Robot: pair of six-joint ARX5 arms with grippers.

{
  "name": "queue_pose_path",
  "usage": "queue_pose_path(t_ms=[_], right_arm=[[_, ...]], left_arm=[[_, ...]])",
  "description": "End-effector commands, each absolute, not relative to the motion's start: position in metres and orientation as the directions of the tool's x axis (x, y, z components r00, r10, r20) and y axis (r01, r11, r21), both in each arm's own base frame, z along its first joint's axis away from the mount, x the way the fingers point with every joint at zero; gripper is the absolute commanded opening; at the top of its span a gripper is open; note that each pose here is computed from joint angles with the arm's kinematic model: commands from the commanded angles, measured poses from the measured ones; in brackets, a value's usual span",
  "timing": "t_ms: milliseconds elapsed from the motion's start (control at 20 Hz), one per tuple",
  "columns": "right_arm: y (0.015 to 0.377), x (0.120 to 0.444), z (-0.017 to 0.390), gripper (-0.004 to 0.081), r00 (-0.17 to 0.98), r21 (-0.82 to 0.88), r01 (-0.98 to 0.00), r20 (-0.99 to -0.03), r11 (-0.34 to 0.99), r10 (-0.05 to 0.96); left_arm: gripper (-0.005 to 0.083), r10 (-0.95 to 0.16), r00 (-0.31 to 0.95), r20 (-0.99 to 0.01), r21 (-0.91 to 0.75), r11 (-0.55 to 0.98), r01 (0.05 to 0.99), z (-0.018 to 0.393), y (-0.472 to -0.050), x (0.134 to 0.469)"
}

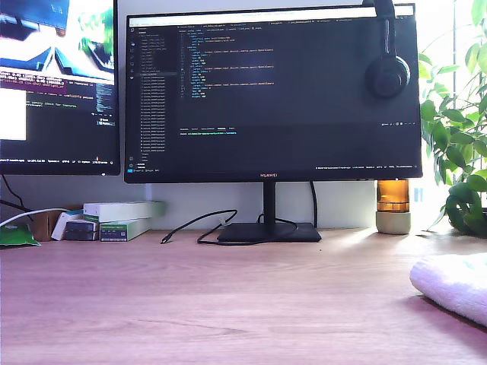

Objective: Fold the tea towel to a neat square and place it to the right

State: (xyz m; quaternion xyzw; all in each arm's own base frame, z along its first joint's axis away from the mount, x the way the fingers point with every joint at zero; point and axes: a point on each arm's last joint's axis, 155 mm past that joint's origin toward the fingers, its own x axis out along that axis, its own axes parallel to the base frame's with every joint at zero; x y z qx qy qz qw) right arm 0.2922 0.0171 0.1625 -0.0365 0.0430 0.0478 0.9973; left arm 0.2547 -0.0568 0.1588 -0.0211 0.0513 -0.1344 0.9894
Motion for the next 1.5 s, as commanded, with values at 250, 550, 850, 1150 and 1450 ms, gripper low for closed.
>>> queue_pose_path(t_ms=[250,550,850,1150,1450], right_arm=[[0.024,0.270,0.131,-0.0011,0.981,-0.019,-0.130,-0.145,0.991,0.126],[0.019,0.256,0.118,-0.0011,0.976,-0.042,-0.110,-0.193,0.993,0.100],[0.021,0.250,0.140,-0.0011,0.989,-0.018,-0.114,-0.100,0.993,0.112],[0.020,0.248,0.127,-0.0010,0.983,0.016,-0.106,-0.151,0.994,0.108],[0.020,0.248,0.127,-0.0011,0.983,0.016,-0.106,-0.151,0.994,0.108]], left_arm=[[-0.0021,-0.288,0.939,-0.189,-0.076,0.957,0.279,0.130,-0.060,0.249],[-0.0021,-0.288,0.939,-0.188,-0.089,0.957,0.276,0.129,-0.060,0.244],[-0.0021,-0.288,0.940,-0.180,-0.090,0.957,0.276,0.129,-0.059,0.236],[-0.0021,-0.286,0.917,-0.277,-0.154,0.956,0.251,0.105,-0.058,0.230],[-0.0021,-0.286,0.916,-0.280,-0.155,0.956,0.251,0.104,-0.058,0.230]])
